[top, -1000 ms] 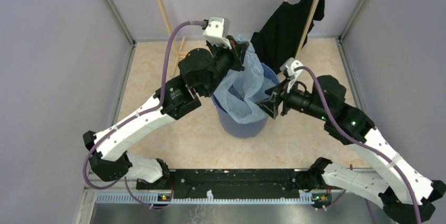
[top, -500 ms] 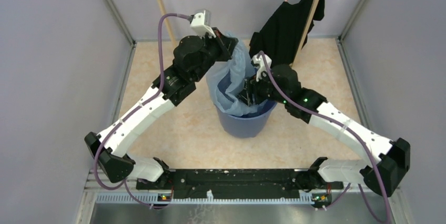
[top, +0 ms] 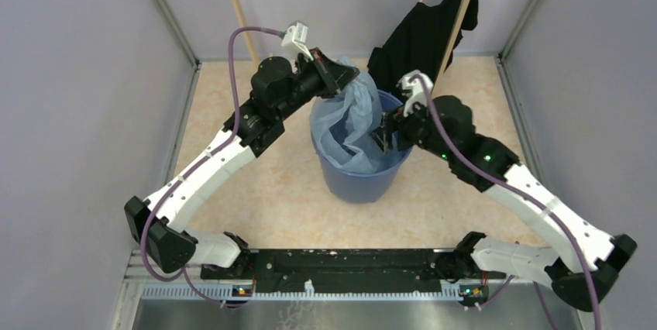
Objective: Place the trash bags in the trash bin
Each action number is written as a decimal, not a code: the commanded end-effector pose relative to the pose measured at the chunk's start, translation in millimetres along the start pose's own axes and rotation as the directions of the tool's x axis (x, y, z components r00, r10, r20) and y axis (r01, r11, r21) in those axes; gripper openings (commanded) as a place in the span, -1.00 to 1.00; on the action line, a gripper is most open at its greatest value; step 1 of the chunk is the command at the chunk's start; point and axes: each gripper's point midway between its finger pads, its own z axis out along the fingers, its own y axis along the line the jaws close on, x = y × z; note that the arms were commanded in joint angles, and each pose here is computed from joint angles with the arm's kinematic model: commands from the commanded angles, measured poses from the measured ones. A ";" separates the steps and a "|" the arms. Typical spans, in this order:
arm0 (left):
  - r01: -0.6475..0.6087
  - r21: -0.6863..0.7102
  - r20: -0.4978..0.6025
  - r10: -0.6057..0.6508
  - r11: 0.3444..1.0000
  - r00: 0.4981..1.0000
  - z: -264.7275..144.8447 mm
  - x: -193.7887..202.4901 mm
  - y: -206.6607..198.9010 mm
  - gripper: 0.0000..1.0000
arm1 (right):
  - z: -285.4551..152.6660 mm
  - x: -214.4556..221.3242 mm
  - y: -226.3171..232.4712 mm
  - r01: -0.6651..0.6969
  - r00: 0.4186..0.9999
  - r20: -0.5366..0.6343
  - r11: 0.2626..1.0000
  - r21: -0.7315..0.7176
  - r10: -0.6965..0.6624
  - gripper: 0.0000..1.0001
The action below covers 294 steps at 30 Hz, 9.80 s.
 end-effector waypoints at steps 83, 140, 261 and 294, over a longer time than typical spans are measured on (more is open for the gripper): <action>-0.215 0.066 0.003 0.215 0.974 0.977 -81.8 -11.6 -24.7 -1.00 | -99.6 -55.9 -53.7 -0.057 0.988 0.154 0.944 0.326 0.006 0.11; -0.237 -0.371 -0.011 0.251 0.898 0.968 -150.1 -30.3 61.8 -1.00 | -119.2 -39.9 -69.3 -0.081 0.980 0.198 0.903 0.421 -0.005 -1.00; 0.126 -0.069 -0.111 -0.134 0.990 0.985 -161.3 69.2 42.2 -1.00 | -115.9 -27.4 -35.9 -0.566 0.802 0.325 0.812 0.146 0.500 -1.00; 0.215 -0.198 -0.166 -0.249 0.956 0.954 -183.3 126.1 91.6 -1.00 | -109.2 73.5 -25.2 -0.416 0.909 0.033 0.897 0.149 0.416 -0.87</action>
